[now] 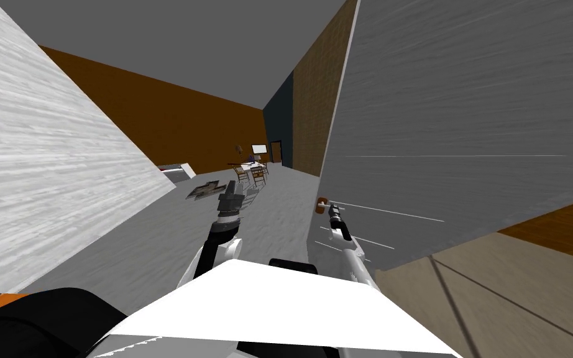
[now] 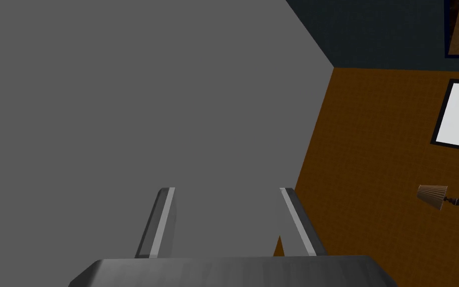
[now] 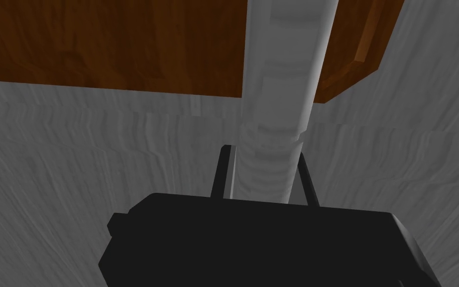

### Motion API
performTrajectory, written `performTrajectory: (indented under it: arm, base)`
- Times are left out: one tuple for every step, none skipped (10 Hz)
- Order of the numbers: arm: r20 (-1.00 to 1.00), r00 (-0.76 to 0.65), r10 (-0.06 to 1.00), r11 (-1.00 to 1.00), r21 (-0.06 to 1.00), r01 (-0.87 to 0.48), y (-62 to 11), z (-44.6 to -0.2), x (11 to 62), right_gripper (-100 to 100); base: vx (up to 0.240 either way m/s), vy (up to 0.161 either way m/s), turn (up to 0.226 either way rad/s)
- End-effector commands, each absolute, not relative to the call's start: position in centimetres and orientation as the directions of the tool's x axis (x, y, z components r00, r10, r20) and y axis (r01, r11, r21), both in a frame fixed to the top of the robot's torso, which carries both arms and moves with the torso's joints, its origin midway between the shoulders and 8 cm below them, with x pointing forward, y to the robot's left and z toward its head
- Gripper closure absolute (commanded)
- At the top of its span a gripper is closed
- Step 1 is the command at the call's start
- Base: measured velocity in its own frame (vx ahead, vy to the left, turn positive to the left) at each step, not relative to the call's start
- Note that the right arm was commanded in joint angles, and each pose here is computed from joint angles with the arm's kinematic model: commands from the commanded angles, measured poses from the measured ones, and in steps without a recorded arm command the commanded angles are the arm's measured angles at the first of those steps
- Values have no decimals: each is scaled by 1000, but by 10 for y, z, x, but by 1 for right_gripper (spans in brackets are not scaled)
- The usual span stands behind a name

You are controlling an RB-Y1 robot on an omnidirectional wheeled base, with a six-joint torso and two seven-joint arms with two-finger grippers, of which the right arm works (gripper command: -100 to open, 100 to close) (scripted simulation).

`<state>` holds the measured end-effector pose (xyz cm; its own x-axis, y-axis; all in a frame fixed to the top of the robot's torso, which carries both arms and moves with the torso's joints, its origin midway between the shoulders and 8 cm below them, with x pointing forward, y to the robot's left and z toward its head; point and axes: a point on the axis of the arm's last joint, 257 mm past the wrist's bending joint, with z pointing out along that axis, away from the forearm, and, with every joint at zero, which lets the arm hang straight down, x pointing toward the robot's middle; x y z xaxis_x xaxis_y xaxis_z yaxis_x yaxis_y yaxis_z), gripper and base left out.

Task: Push the door open

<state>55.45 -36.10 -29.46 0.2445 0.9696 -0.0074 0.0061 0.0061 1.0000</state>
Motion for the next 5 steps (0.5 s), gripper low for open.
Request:
performTrajectory:
  arm:
    - [0,249,968,0,1000,0,-361,-293,555,100]
    - [-6,254,967,4,1000,8,-365,-296,553,100]
    - [-10,275,961,9,1000,4,-379,-294,550,100]
    - [-10,280,960,9,1000,4,-382,-293,550,100]
    - [-11,290,957,10,1000,4,-388,-293,548,100]
  base:
    - [175,69,-55]
    - [76,18,-42]
    - [133,49,-70]
    - [180,51,-58]
    - [166,58,-35]
